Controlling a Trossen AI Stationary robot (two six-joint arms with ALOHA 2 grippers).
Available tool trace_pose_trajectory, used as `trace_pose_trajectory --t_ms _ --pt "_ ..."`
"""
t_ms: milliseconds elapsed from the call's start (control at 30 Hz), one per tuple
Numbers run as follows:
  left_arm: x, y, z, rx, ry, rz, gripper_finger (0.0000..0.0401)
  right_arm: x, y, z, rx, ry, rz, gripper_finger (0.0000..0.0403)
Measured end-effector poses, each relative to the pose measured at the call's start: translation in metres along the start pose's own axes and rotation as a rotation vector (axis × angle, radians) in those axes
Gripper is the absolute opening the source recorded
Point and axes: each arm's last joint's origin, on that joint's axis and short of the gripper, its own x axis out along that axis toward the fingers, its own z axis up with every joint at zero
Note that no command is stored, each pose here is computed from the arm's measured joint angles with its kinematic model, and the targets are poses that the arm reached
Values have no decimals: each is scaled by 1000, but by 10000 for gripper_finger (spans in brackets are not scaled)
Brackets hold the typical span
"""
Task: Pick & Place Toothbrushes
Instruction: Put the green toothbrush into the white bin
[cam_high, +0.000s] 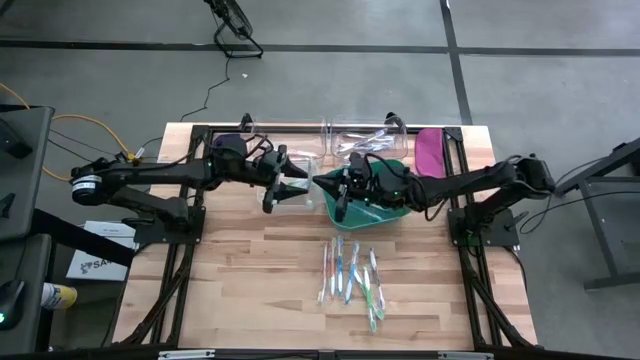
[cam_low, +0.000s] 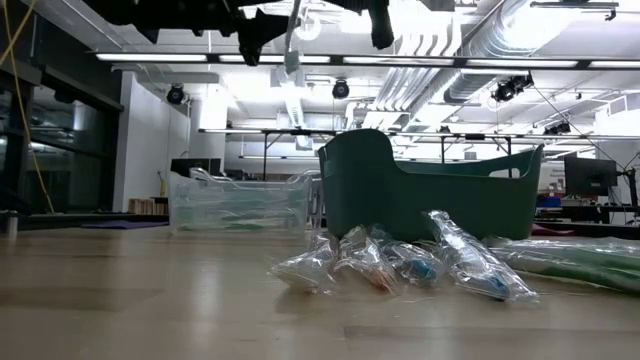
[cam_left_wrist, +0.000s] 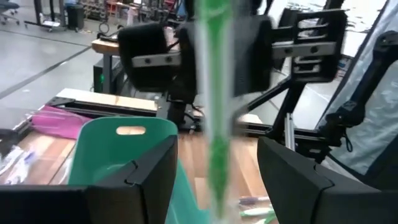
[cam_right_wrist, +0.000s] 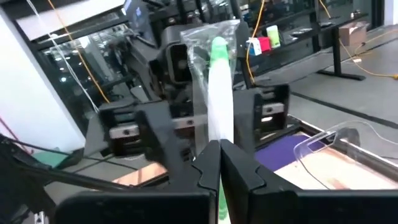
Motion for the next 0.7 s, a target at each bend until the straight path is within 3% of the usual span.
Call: trace_pose_trajectory --t_ms 700 --pt "5 -2 -5 -7 26 1 214 1 -3 7 15 -43 29 3"
